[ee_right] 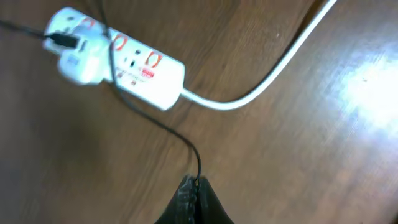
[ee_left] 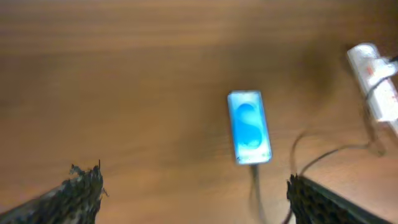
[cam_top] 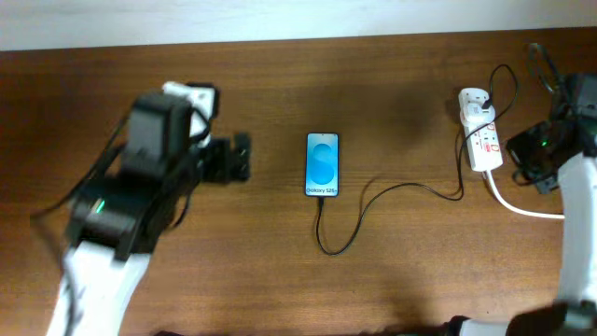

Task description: Plug charger to phone and switch on socket

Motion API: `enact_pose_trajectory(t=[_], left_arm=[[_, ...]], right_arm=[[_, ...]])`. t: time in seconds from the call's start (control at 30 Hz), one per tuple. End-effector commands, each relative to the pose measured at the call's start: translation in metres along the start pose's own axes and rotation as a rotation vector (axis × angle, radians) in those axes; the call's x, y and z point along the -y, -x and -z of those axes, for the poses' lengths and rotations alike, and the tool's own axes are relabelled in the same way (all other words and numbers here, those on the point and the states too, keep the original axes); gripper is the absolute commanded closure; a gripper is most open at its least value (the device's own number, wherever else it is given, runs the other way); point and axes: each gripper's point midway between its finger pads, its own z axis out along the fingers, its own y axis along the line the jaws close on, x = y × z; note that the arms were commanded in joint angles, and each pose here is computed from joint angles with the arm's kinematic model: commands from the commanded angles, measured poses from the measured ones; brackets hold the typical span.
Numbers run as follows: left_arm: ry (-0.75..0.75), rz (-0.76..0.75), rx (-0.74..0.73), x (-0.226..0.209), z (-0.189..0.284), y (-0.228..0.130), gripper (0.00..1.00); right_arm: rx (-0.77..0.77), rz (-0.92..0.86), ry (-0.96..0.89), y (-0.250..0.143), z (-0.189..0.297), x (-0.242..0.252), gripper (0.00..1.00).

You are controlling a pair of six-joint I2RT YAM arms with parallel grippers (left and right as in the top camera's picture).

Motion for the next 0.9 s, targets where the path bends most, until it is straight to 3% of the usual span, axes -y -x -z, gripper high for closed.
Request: enact_pose_trajectory(t=[0.0,0.13,0.23,0.4,0.53,0.87], left_arm=[[0.153,-0.017,0.086,-0.032,0.06,-0.016,0.01],[0.13,0.003,0.281,-0.037,0.13,-0.024,0.01],[0.121,0.007,0.328,-0.04,0.158,-0.042,0.01],[0.144,-0.004,0.213,-0.052,0.172,-0.1,0.01],[0.232,0.034,0.05,-0.071,0.184,-0.166,0.01],[0.3,0.113,0.129,-0.078,0.2,-0.177,0.01]], right_arm=[[-0.121,0.023,0.032,0.004,-0.047,-0.011,0.96],[-0.199,0.017,0.03,0.017,-0.092,-0.032,0.96],[-0.189,0.028,0.078,0.035,-0.104,-0.056,0.96],[-0.175,0.028,0.091,0.05,-0.124,-0.072,0.96],[-0.128,0.024,0.132,0.062,-0.136,-0.084,0.96],[-0.139,0.031,0.201,0.043,-0.168,-0.125,0.96]])
